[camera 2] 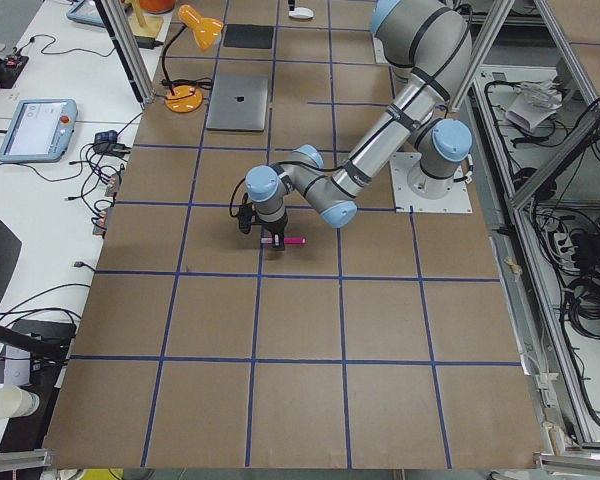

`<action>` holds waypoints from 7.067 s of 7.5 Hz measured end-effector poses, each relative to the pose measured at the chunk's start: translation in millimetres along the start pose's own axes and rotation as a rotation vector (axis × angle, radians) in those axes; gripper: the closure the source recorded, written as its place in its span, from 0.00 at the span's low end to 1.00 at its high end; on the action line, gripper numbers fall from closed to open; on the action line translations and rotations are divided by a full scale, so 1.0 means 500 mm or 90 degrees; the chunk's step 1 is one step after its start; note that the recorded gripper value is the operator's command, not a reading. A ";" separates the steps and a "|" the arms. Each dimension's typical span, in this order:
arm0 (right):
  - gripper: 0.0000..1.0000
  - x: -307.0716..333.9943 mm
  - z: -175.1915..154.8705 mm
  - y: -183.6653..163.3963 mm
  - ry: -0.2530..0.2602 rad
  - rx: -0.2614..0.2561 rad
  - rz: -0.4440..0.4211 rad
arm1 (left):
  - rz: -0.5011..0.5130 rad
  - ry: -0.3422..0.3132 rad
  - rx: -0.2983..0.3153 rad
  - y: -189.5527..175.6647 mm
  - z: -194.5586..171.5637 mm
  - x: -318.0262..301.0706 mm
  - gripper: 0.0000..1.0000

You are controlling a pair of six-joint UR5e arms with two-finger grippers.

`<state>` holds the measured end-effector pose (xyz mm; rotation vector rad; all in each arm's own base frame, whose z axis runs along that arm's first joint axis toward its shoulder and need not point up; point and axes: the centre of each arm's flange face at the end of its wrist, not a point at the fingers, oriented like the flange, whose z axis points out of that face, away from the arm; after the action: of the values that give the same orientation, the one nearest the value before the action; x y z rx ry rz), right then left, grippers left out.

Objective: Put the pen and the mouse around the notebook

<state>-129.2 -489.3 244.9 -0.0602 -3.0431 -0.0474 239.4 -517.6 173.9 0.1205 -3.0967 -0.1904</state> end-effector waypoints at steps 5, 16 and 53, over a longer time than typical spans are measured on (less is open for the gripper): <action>0.00 0.070 0.067 0.005 -0.010 -0.028 -0.014 | 0.000 0.001 -0.003 -0.001 0.003 0.000 0.90; 0.00 0.109 0.149 0.045 -0.040 -0.076 -0.075 | -0.086 -0.037 0.056 -0.065 -0.110 0.162 1.00; 0.00 -0.403 -0.462 -0.026 -0.052 -0.076 -0.055 | -0.600 0.110 0.017 0.114 -0.015 1.125 0.00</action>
<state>92.8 -517.8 454.9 0.0612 -3.1192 -0.2396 -325.2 -506.8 206.1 1.4798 -2.6060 -0.1412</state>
